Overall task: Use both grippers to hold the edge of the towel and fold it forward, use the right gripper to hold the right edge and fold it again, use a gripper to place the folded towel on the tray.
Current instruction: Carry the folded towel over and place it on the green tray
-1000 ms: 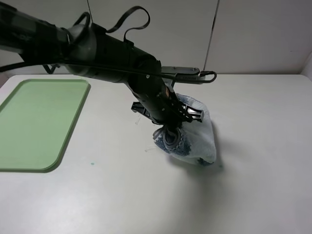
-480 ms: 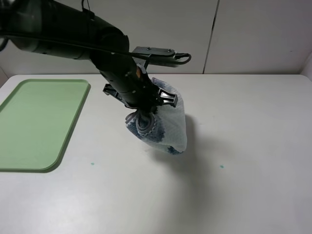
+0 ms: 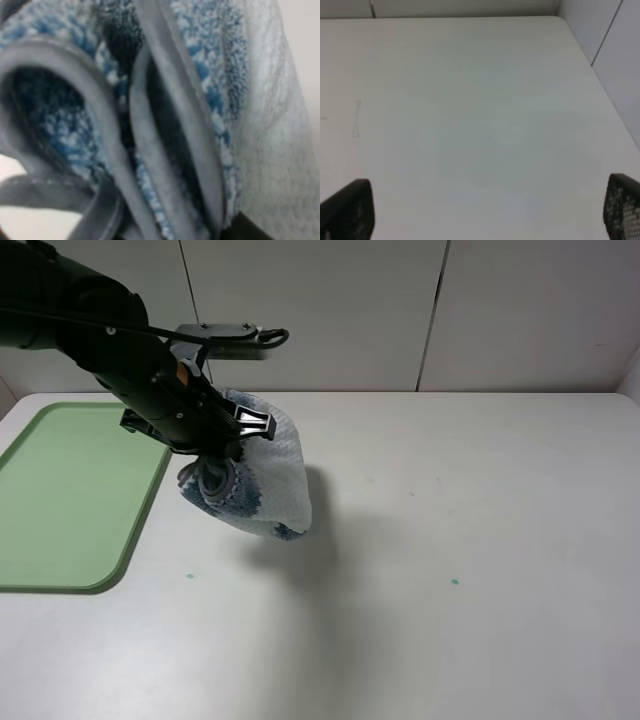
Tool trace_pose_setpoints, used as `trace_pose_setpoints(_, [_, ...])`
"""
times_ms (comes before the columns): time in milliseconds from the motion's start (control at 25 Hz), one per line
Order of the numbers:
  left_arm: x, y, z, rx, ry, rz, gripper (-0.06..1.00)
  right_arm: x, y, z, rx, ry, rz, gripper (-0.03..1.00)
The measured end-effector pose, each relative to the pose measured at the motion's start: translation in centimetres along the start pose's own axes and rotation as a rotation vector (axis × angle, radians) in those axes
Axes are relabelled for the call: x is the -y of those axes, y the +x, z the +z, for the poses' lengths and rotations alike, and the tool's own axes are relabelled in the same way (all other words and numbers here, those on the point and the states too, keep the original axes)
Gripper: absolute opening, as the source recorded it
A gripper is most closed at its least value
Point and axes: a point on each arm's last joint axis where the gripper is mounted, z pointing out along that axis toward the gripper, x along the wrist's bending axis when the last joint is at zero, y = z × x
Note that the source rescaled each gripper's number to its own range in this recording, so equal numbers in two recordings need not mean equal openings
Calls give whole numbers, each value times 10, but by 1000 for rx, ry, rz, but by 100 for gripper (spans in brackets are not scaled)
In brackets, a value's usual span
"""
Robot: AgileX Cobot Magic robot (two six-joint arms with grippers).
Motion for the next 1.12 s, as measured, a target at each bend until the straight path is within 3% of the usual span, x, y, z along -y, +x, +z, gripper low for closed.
trace_pose_setpoints(1120, [-4,134,-22,-190,-27,-129,15,0,0,0,0,0,0,100])
